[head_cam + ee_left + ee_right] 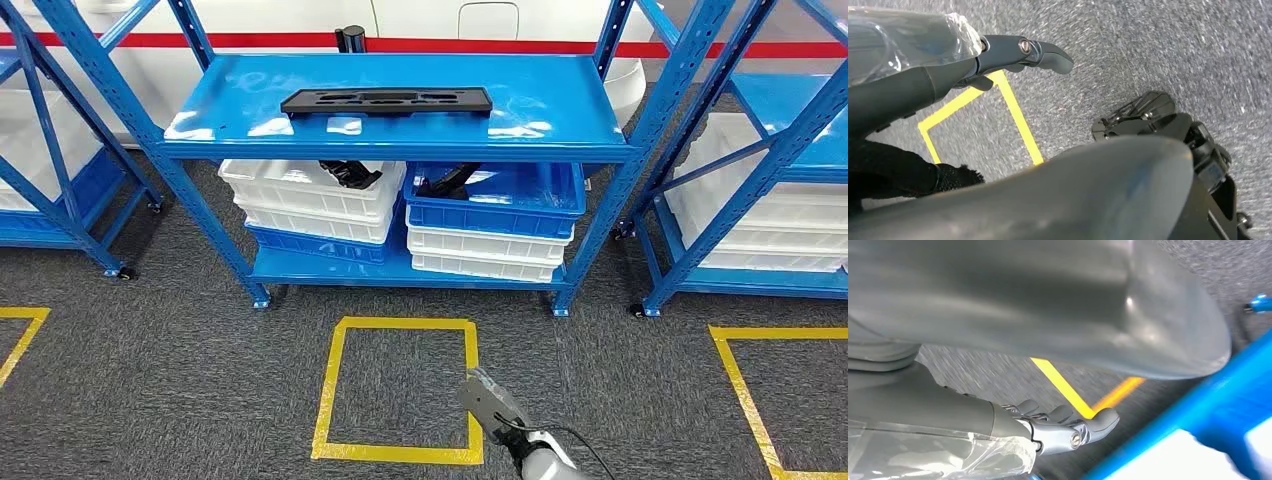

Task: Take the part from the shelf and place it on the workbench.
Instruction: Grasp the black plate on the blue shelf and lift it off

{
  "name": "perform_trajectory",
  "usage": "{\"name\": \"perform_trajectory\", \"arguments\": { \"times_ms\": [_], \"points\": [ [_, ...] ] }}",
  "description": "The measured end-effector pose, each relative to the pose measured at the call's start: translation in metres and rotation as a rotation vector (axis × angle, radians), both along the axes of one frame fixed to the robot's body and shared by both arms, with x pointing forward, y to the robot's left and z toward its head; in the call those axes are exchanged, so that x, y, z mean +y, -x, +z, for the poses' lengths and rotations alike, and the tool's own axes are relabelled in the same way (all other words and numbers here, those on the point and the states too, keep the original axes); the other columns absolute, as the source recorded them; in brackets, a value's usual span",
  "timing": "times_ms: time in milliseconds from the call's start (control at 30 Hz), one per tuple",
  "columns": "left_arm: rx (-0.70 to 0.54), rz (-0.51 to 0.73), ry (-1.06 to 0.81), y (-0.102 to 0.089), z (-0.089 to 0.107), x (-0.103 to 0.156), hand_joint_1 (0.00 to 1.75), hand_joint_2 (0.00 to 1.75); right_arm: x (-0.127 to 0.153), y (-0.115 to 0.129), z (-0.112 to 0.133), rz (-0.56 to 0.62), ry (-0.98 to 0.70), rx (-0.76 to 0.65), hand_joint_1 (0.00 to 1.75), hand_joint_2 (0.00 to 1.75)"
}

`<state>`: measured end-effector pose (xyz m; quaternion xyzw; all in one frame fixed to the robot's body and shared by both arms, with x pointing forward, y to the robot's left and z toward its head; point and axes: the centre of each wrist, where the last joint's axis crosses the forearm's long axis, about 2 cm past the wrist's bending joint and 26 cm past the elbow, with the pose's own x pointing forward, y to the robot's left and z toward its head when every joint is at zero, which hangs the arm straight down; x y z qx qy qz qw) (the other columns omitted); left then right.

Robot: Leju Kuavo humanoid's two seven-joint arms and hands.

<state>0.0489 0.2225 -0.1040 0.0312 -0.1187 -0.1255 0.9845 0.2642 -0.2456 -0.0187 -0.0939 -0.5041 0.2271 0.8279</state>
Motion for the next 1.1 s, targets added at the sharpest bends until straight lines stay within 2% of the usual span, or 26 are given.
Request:
{"name": "perform_trajectory", "arguments": {
  "times_ms": [33,167,633,933,1100],
  "points": [
    [0.000,-0.005,-0.002,0.000,0.000,0.000,0.00,0.00,0.000,-0.003,0.003,0.011,0.009,-0.013,0.00,0.00],
    [-0.001,-0.029,-0.009,-0.002,0.000,-0.002,0.00,0.00,0.003,-0.022,0.021,0.076,0.070,-0.094,0.00,1.75],
    [-0.008,-0.105,-0.033,-0.008,0.001,-0.005,0.00,0.00,0.022,-0.071,0.096,0.283,0.324,-0.410,0.00,1.75],
    [-0.015,-0.145,-0.054,-0.010,0.002,-0.006,0.00,0.00,0.038,-0.084,0.141,0.383,0.496,-0.605,0.00,1.75],
    [-0.012,-0.160,-0.066,-0.012,0.001,-0.004,0.00,0.00,0.061,-0.090,0.173,0.471,0.599,-0.755,0.00,1.75]
  ]
}}
